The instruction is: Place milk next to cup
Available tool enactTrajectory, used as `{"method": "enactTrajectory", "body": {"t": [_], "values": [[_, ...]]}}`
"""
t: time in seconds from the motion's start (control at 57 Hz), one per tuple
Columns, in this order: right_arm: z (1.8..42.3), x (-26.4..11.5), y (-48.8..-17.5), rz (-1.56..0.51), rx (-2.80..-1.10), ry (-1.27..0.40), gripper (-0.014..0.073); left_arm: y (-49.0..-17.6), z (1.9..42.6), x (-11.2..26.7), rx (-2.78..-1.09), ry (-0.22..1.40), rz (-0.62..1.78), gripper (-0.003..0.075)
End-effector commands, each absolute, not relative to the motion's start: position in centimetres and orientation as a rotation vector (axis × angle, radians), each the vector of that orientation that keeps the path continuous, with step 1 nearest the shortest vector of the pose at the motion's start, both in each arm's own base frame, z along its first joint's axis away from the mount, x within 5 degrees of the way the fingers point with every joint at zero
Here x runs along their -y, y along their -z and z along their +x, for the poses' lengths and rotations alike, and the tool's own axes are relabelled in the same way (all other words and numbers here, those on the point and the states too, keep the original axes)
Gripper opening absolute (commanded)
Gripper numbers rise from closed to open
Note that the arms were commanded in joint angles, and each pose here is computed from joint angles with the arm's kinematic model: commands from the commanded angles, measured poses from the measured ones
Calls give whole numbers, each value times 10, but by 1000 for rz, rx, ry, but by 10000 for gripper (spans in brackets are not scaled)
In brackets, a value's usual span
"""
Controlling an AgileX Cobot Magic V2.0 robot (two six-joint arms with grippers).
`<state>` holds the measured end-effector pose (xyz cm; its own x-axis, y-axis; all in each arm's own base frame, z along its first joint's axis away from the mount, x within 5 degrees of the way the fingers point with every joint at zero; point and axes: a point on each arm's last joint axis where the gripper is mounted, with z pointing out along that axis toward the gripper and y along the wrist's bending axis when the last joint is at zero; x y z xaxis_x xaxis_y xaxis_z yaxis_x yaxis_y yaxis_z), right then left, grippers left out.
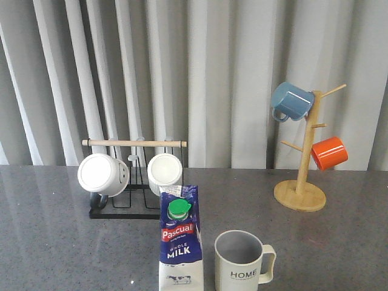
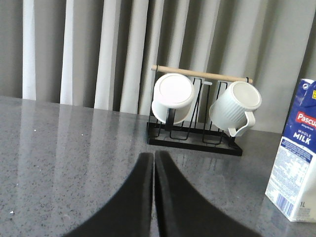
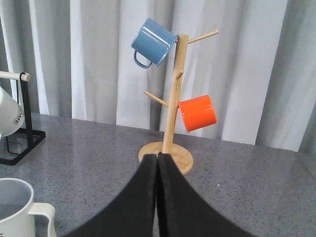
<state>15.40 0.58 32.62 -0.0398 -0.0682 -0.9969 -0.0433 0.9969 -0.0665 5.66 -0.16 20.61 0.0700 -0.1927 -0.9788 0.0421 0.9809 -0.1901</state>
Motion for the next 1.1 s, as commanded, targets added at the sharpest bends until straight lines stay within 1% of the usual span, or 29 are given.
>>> {"method": "enactTrajectory", "body": {"t": [0.0,0.228,0.614,1.087], "values": [[153,-6,-345,-91,-1505,26,-7,-215,54,1,-1439,184,-126,-6],[153,-6,-345,-91,-1505,26,-7,-213,54,3,-1464,160,-60,-6],[153,-6,-345,-91,-1505,26,-7,-211,54,3,-1482,66,25,-6],[153,-6,-345,-91,-1505,26,-7,-212,54,3,-1483,66,25,-6]]}}
